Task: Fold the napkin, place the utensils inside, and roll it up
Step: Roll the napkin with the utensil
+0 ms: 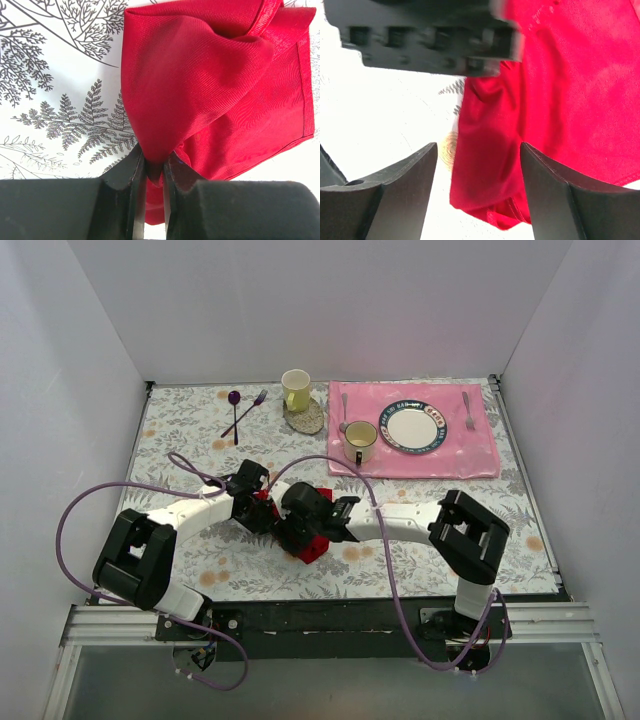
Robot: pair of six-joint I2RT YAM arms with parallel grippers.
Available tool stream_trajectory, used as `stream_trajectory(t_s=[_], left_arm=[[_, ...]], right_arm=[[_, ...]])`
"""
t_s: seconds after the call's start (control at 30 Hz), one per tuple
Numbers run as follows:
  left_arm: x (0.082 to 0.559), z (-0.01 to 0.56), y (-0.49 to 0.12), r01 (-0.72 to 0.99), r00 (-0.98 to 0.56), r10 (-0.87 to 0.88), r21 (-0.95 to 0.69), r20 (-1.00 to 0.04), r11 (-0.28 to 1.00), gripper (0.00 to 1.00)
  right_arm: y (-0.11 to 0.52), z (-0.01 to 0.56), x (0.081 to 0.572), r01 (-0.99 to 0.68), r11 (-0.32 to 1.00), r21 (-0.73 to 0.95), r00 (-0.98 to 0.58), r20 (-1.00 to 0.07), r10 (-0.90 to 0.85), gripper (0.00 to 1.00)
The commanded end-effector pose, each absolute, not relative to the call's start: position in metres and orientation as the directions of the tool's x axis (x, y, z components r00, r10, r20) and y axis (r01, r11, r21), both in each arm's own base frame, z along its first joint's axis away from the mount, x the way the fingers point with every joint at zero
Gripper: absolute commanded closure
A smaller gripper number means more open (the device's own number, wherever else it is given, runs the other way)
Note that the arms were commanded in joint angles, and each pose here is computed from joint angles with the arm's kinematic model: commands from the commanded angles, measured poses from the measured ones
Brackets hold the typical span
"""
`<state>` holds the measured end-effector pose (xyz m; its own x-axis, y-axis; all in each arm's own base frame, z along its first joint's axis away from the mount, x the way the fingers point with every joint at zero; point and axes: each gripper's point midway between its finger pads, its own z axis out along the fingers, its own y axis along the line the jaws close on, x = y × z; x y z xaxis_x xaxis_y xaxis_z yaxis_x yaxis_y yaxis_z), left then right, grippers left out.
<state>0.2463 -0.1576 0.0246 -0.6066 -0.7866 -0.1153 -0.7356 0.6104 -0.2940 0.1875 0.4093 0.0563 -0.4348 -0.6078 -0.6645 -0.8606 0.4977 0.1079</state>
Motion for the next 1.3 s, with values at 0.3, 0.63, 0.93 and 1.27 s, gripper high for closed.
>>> stream_trajectory(t_s=[0.3,0.63,0.93,1.27], left_arm=[[0.224,0.015,-0.15,-0.779,-0.598,-0.797,-0.173,-0.08,0.602,1.0],[0.22,0.013,-0.146,-0.804,-0.569,-0.818,-0.154,-0.081,0.574,1.0],[0.248,0.04,-0.139,-0.716,-0.612,-0.758,-0.251,-0.224,0.652,0.69],[0.27,0.116,-0.129,-0.567,-0.576,-0.711,-0.428,-0.405,0.703,0.17]], right_arm=[[0.439,0.029,0.189,-0.857,0.507,-0.09,-0.311,-0.695,-0.649,0.27],[0.411,0.01,0.193,-0.769,0.613,-0.183,-0.369,-0.657,-0.658,0.78],[0.409,0.008,0.159,-0.834,0.55,0.038,-0.41,-0.71,-0.572,0.99],[0.408,0.021,0.147,-0.798,0.308,0.518,-0.603,-0.679,-0.418,0.99]])
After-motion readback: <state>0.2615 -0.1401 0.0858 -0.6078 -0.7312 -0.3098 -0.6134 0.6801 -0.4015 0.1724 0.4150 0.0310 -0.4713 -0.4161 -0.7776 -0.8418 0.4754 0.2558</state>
